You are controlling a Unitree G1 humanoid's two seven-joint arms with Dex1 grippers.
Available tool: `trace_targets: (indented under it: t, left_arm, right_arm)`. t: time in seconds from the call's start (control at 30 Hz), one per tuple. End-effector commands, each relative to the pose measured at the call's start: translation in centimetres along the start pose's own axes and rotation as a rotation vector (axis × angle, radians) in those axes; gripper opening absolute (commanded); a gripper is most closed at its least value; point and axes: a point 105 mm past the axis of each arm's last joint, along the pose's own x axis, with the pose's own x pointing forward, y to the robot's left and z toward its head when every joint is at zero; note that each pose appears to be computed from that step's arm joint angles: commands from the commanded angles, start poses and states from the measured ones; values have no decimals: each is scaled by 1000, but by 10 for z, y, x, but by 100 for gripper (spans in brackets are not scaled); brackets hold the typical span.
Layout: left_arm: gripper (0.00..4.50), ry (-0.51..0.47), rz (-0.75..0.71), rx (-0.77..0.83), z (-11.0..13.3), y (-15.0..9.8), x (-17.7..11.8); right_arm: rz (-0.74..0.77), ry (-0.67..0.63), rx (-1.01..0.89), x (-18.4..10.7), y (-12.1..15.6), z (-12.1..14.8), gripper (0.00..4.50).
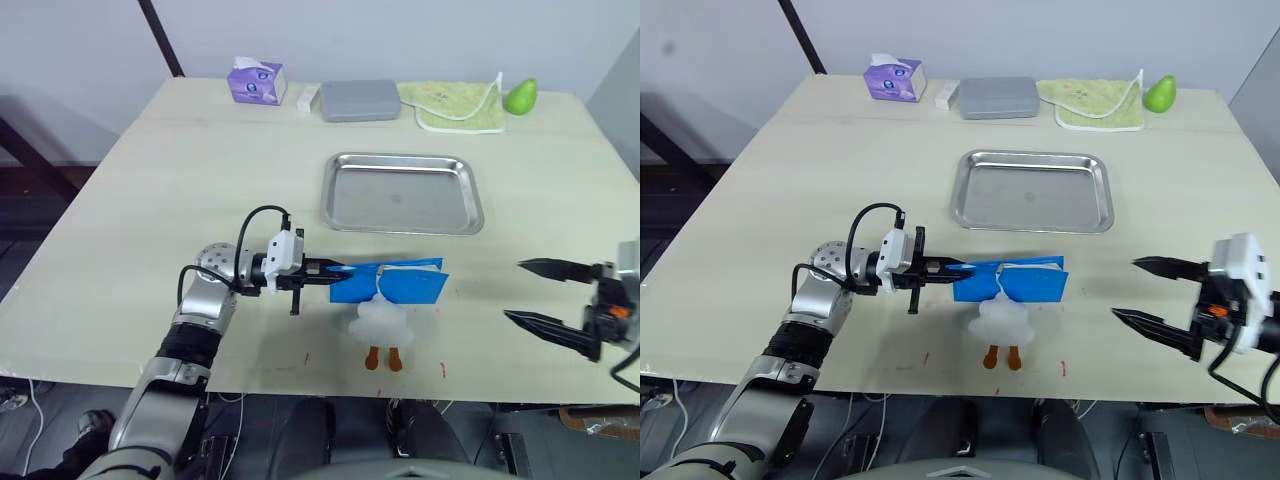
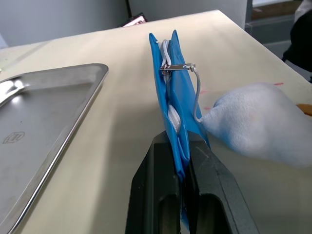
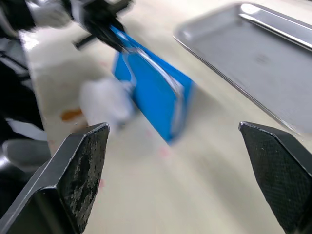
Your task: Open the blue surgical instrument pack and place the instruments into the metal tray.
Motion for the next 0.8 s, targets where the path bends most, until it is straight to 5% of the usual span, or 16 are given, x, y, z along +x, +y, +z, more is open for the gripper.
trace_targets:
  t: [0.03,0.2,0.8]
  left_arm:
    - [0,46,-27,-6,-8,-7,-6]
    - [0,43,-30,2,-6,-6,-5]
    - [0,37,-47,14,4,-7,4]
  right_arm:
    - [-15,-3,-62,-12,0,10,448]
    - [9,-12,-64,-2,1,9,448]
    - [274,-140,-39,122,-14,-3,448]
